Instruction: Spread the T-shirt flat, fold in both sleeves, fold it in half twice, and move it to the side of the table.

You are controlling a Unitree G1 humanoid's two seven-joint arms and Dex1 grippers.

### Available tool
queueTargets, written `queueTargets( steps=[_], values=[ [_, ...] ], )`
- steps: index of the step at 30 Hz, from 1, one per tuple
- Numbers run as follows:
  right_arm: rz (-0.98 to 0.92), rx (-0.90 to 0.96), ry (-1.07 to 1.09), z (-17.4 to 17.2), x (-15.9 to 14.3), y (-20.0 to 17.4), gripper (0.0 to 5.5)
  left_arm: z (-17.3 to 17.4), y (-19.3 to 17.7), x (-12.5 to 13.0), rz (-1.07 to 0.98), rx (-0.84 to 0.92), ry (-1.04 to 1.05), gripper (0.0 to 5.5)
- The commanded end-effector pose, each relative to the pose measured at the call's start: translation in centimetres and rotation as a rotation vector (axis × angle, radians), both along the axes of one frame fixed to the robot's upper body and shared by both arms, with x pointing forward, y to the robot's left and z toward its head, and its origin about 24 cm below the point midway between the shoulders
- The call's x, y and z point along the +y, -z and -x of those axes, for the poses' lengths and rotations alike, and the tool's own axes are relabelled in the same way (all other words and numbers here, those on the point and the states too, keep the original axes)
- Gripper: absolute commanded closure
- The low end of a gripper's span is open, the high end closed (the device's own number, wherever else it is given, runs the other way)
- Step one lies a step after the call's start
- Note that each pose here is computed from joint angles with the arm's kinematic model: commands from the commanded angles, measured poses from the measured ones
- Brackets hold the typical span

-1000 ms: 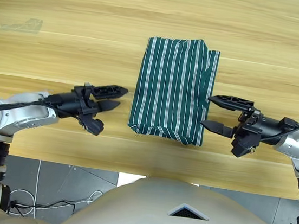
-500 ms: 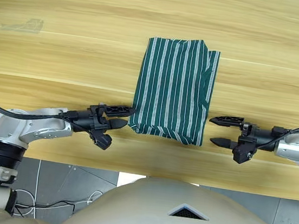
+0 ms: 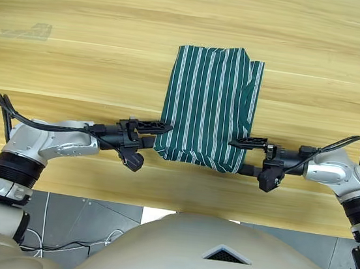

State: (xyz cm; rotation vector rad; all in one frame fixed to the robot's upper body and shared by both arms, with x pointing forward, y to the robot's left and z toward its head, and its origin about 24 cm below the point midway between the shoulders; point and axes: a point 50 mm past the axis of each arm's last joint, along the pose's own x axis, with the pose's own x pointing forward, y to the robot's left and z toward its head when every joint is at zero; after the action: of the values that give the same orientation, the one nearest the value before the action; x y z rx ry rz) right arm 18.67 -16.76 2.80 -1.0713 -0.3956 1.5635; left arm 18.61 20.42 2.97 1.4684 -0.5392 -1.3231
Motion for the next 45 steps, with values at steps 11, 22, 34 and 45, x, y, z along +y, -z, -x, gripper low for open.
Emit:
queueTargets(
  steps=[11, 22, 34, 45],
  values=[
    [0.07, 0.03, 0.004, 0.4, -0.2, 0.9, 3.77, 1.5, 2.1, 0.8, -0.142, 0.102, 0.022, 4.45],
    [0.071, 0.07, 0.005, 0.8, 0.0, 1.5, 5.5, 1.4, 2.1, 0.5, -0.142, 0.11, 0.009, 5.4],
    [0.027, 0.761, 0.318, 1.3, -2.6, -1.6, 5.5, 5.5, -4.2, 0.7, -0.091, 0.9, -0.338, 5.42],
    [-0.172, 0.971, 0.307, 1.7, -2.1, -5.9, 5.5, 6.4, -7.7, -0.4, -0.005, 1.057, -0.321, 5.42]
  ],
)
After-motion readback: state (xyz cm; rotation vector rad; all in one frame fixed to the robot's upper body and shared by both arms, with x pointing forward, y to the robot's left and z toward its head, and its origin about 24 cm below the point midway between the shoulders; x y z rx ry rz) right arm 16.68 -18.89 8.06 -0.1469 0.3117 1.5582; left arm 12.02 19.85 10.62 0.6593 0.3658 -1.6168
